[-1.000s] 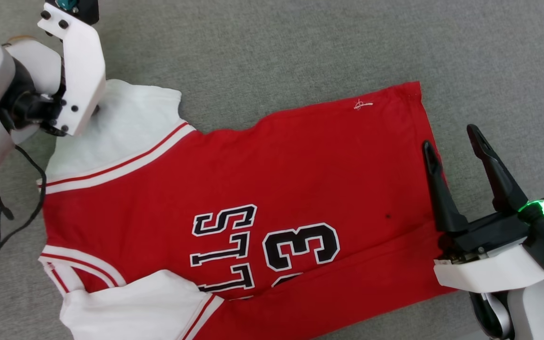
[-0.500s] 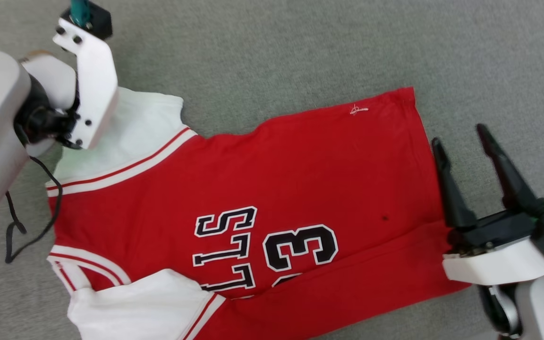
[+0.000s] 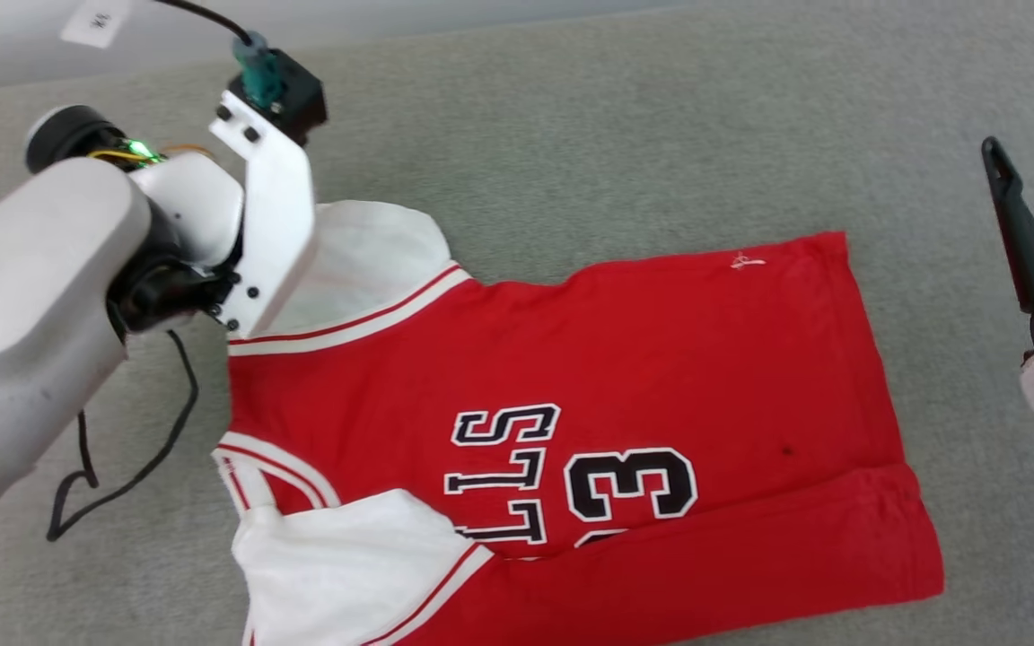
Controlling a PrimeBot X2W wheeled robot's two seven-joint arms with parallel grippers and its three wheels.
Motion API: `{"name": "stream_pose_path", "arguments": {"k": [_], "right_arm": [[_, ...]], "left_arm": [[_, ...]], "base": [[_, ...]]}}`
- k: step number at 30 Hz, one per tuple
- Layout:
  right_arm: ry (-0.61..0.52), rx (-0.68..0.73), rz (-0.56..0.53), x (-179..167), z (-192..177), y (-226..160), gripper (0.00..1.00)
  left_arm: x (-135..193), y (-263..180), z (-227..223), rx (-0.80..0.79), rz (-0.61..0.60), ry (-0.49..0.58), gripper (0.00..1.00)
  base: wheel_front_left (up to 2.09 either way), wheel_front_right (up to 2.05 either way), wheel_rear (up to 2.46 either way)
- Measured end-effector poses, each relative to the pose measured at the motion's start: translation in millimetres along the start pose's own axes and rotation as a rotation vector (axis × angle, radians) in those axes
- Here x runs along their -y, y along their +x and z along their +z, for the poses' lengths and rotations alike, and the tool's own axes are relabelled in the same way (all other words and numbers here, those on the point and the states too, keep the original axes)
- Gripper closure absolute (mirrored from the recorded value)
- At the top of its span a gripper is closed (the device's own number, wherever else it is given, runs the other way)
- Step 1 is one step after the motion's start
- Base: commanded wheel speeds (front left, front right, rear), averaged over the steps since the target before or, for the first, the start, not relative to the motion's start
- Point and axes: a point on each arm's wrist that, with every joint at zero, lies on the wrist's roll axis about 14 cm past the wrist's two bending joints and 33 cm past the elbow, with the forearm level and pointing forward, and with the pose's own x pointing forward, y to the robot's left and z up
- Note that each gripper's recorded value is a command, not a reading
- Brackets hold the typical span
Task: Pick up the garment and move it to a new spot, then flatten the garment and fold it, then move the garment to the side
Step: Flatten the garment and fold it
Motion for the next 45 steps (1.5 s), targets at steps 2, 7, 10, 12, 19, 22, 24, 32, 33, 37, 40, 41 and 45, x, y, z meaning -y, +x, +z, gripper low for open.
{"name": "stream_pose_path", "arguments": {"k": [2, 7, 10, 12, 19, 22, 24, 32, 33, 37, 40, 41, 45], "right_arm": [[0.009, -0.113, 0.058, -5.1, -9.0, 8.1, 0.00], [0.006, -0.464, 0.215, -18.7, -47.8, 14.1, 0.00], [-0.034, -0.690, 0.289, -20.8, -77.5, 8.4, 0.00], [-0.040, -0.815, 0.326, -22.7, -93.0, 6.6, 0.00], [-0.019, -1.124, 0.417, -38.2, -133.4, 9.8, 0.00], [-0.009, -1.174, 0.438, -49.2, -146.0, 19.5, 0.00], [-0.003, -1.203, 0.453, -57.4, -155.3, 24.8, 0.00], [-0.022, -1.307, 0.528, -85.6, -198.7, 20.0, 0.00], [-0.010, -1.305, 0.531, -87.2, -200.8, 20.4, 0.00], [0.000, -1.275, 0.533, -88.3, -200.7, 20.7, 1.00], [0.034, -1.226, 0.532, -92.4, -193.4, 22.8, 1.00], [0.040, -1.206, 0.528, -92.8, -190.1, 23.6, 1.00], [0.056, -1.138, 0.515, -90.3, -175.1, 21.2, 1.00]], "left_arm": [[4.0, -7.3, 0.7, 0.023, -0.002, 0.013, 1.00], [11.0, -13.6, 0.7, 0.061, -0.014, 0.037, 1.00], [13.8, -9.2, -0.2, 0.070, -0.028, 0.043, 1.00], [14.9, -6.0, -1.2, 0.074, -0.035, 0.048, 1.00], [8.1, 4.8, -7.4, 0.076, -0.040, 0.054, 1.00], [3.8, 9.9, -10.1, 0.075, -0.043, 0.050, 1.00], [0.2, 13.7, -11.9, 0.073, -0.043, 0.046, 1.00], [-7.8, 32.4, -27.9, 0.053, -0.056, 0.013, 1.00], [-8.7, 33.9, -30.2, 0.048, -0.056, 0.007, 1.00], [-10.8, 34.2, -32.1, 0.045, -0.049, 0.007, 1.00], [-12.0, 28.4, -29.9, 0.054, -0.038, 0.004, 1.00], [-11.7, 26.0, -30.0, 0.056, -0.035, 0.004, 1.00], [-6.4, 12.0, -24.2, 0.090, -0.028, 0.003, 1.00]], "base": [[0.00, 0.00, 0.00], [0.00, 0.00, 0.00], [0.00, 0.00, 0.00], [0.00, 0.00, 0.00], [0.00, 0.00, 0.00], [0.00, 0.00, 0.00], [0.00, 0.00, 0.00], [0.00, 0.00, 0.00], [0.00, 0.00, 0.00], [0.00, 0.00, 0.00], [0.00, 0.00, 0.00], [0.00, 0.00, 0.00], [0.00, 0.00, 0.00]]}}
